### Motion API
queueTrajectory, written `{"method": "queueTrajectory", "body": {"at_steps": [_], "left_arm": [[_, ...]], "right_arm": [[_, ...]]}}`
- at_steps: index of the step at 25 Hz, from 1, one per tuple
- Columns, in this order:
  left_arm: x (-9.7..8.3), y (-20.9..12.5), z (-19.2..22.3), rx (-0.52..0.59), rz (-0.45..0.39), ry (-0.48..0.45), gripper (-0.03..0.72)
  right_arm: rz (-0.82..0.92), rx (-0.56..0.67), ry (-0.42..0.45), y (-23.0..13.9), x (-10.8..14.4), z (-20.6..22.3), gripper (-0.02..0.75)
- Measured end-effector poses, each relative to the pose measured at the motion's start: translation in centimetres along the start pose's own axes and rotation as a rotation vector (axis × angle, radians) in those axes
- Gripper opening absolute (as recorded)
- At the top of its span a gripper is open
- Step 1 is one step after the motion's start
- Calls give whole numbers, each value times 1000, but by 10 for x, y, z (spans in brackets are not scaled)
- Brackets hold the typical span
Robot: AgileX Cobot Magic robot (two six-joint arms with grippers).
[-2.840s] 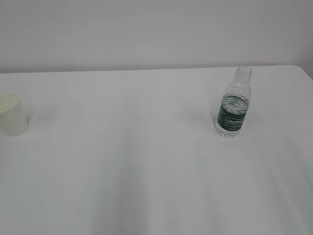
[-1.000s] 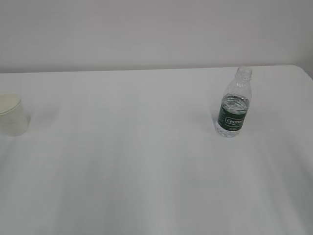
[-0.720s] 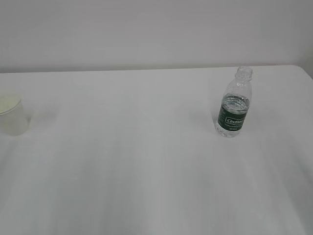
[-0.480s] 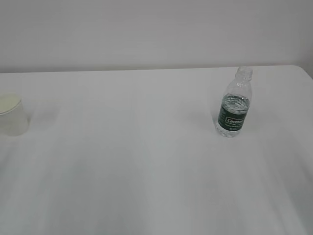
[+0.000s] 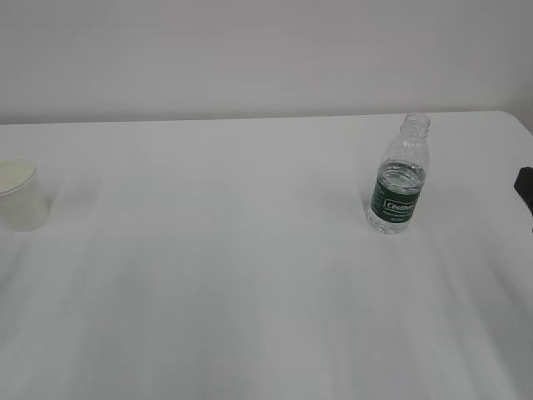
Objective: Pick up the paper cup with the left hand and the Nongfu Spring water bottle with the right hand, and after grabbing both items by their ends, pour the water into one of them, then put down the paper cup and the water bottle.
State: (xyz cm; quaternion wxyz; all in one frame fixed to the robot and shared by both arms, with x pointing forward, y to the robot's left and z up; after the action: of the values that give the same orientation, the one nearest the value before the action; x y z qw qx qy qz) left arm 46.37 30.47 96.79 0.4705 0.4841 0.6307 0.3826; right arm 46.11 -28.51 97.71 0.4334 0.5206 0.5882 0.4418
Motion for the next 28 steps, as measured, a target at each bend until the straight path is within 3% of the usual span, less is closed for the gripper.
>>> {"method": "queueTrajectory", "body": {"at_steps": [6, 17, 28], "left_arm": [[0, -6, 6, -35, -27, -18, 425], [-11, -6, 3, -76, 13, -116, 420], [-12, -35, 1, -32, -17, -165, 420]], "right_arm": [[8, 2, 45, -13, 6, 21, 554], [91, -45, 148, -43, 21, 55, 508], [93, 48, 179, -73, 26, 64, 514]]}}
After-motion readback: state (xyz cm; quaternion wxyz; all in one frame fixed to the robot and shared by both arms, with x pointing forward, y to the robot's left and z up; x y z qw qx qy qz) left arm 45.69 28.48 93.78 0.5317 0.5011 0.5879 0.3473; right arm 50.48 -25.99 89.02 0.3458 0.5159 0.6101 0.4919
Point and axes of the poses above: a point on each arm's last joint axis where the gripper is mounted, z pointing out along that axis toward the gripper, x along the wrist's bending axis when the last joint is at zero, y = z × x, the point moved 4 cm from there along z, pointing out along that axis toward the gripper, and after that the axes turned 7 degrees about -z, right-handed, at the moved point
